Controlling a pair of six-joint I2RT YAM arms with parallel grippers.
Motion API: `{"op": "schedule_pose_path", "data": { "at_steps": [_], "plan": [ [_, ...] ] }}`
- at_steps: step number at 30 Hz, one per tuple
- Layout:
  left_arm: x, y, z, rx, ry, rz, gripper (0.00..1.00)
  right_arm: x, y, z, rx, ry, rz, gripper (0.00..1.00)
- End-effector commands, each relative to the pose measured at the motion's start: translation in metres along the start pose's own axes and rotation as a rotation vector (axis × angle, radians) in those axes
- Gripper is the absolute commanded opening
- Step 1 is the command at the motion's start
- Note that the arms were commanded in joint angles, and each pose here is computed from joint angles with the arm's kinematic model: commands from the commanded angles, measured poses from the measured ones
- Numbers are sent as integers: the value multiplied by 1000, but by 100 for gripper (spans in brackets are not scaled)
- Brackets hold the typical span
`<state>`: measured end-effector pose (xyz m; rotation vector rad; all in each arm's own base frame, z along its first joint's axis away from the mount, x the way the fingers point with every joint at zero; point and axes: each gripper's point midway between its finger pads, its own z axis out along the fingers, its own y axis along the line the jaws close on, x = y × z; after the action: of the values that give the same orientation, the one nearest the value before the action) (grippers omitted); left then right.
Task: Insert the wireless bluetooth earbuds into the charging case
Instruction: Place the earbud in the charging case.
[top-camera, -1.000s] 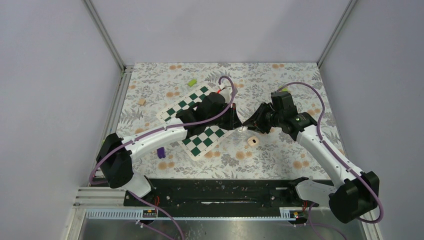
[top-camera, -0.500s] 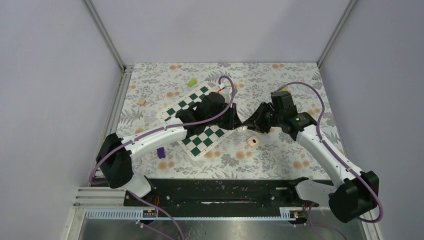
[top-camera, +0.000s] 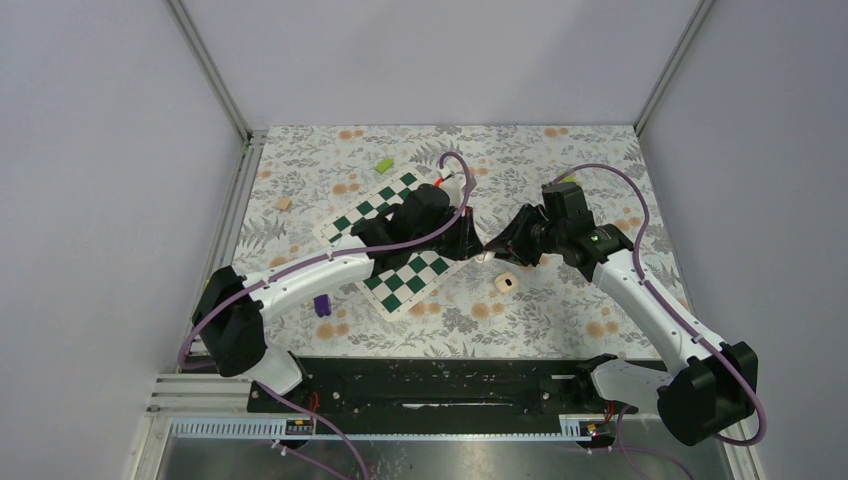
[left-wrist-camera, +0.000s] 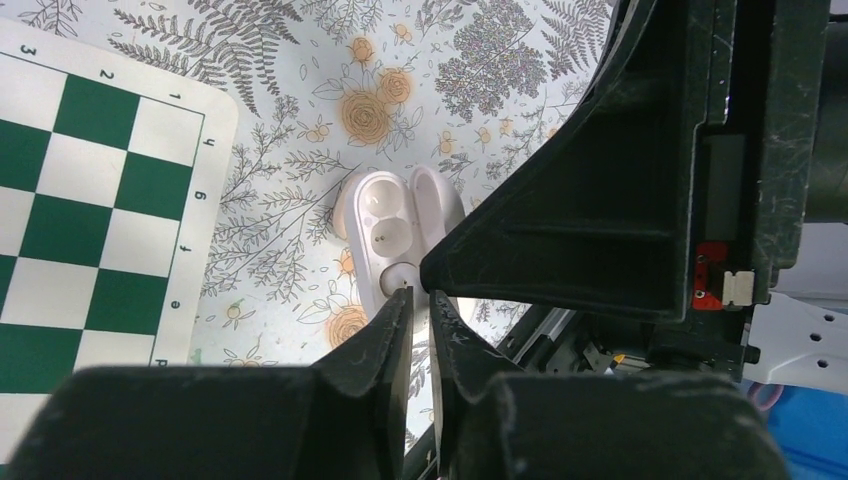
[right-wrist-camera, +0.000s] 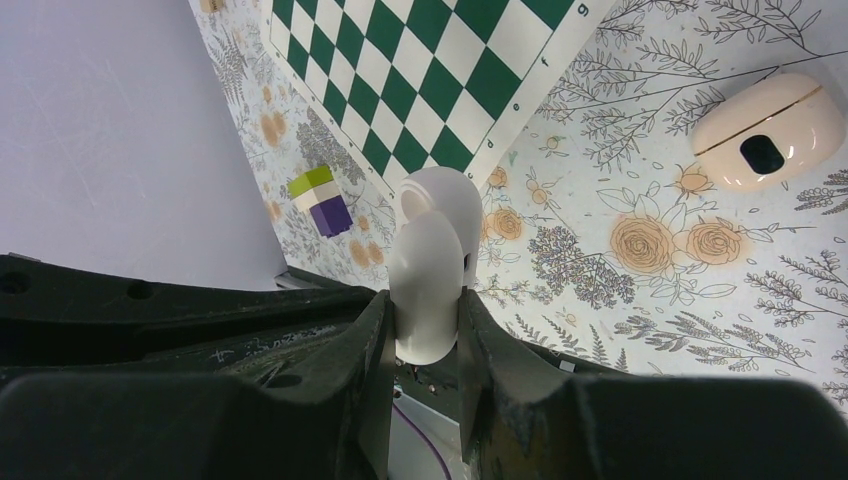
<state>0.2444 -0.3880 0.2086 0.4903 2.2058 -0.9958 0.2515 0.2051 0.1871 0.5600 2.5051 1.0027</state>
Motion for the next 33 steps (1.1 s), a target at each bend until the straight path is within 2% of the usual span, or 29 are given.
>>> {"op": "schedule_pose_path", "data": {
  "at_steps": [1,4,7,11,14,18,33],
  "plan": [
    [-20,-24,-9,94,-66,74,17,1,30,-9,-115,14,-18,0],
    [-18,-24,-11,99,-56,97,24,1,30,-8,-114,17,-16,0],
    [-17,-23,-11,98,-51,101,24,2,29,-7,-110,21,-13,0],
    [-13,-21,-10,89,-39,98,15,1,30,-7,-113,19,-11,0],
    [-14,-19,-9,80,-43,94,11,1,31,-8,-116,19,-12,0],
    [-19,-20,-11,76,-65,93,0,2,31,-7,-122,26,-10,0],
    [-40,-33,-35,153,-243,67,0,10,25,6,-115,83,54,0]
  ]
}}
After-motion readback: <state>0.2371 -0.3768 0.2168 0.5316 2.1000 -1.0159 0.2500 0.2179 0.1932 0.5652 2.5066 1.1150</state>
